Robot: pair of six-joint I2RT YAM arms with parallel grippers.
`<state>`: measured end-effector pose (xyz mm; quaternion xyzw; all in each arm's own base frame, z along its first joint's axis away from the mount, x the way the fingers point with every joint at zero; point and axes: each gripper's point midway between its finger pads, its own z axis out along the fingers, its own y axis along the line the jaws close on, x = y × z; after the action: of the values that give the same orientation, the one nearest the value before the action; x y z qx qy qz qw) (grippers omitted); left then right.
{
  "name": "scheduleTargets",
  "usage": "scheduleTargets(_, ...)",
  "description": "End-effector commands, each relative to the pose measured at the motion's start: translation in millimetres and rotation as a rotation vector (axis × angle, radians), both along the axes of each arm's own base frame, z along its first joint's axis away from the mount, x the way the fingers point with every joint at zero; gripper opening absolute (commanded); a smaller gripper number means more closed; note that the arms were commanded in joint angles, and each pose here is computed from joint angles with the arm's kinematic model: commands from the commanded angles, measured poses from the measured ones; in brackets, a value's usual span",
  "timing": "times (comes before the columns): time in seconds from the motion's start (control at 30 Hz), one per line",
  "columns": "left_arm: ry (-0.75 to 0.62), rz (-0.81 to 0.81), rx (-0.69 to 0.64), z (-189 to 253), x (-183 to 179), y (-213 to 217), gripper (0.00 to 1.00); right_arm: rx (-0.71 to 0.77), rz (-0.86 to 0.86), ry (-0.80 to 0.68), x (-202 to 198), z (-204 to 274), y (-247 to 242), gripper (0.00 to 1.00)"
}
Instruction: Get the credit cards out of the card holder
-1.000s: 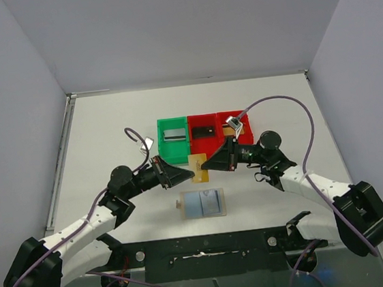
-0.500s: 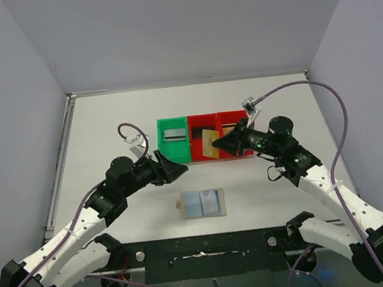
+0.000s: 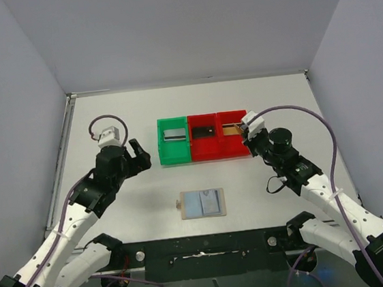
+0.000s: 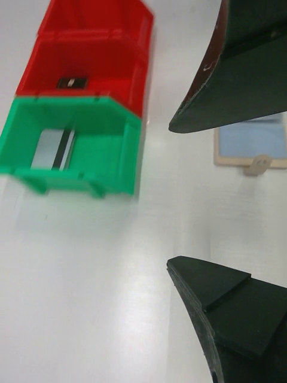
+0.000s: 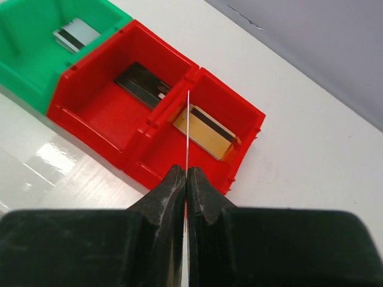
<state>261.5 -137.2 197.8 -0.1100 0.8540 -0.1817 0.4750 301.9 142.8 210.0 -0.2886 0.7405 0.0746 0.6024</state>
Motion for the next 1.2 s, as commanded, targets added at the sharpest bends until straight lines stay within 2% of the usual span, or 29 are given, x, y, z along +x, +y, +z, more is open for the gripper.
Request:
scheduleTargets(0.0, -0.001, 0.132, 0.104, 5, 18, 57, 0.84, -0.168, -0.019, -0.171, 23, 29, -12, 0.0)
scheduleTargets(0.2, 0.013, 0.18, 0.098, -11, 27, 93, 0.85, -0.22, 0.099, -0.119, 37, 13, 7, 0.0)
scheduleTargets(0.3, 0.017, 0.172, 0.109, -26, 22, 94, 0.85, -0.237, 0.127, -0.1, 43, 6, 12, 0.0)
scheduleTargets(0.4, -0.024, 0.148, 0.121, -19, 25, 92, 0.85, -0.291, 0.14, -0.086, 53, -6, 7, 0.0)
scheduleTargets(0.63, -0.012, 0.115, 0.121, -24, 28, 87, 0.85, -0.399, 0.186, -0.009, 77, -33, -1, 0.0)
scheduleTargets(1.17, -0.047, 0.104, 0.121, -16, 27, 87, 0.85, -0.59, 0.098, -0.032, 161, -67, -8, 0.0)
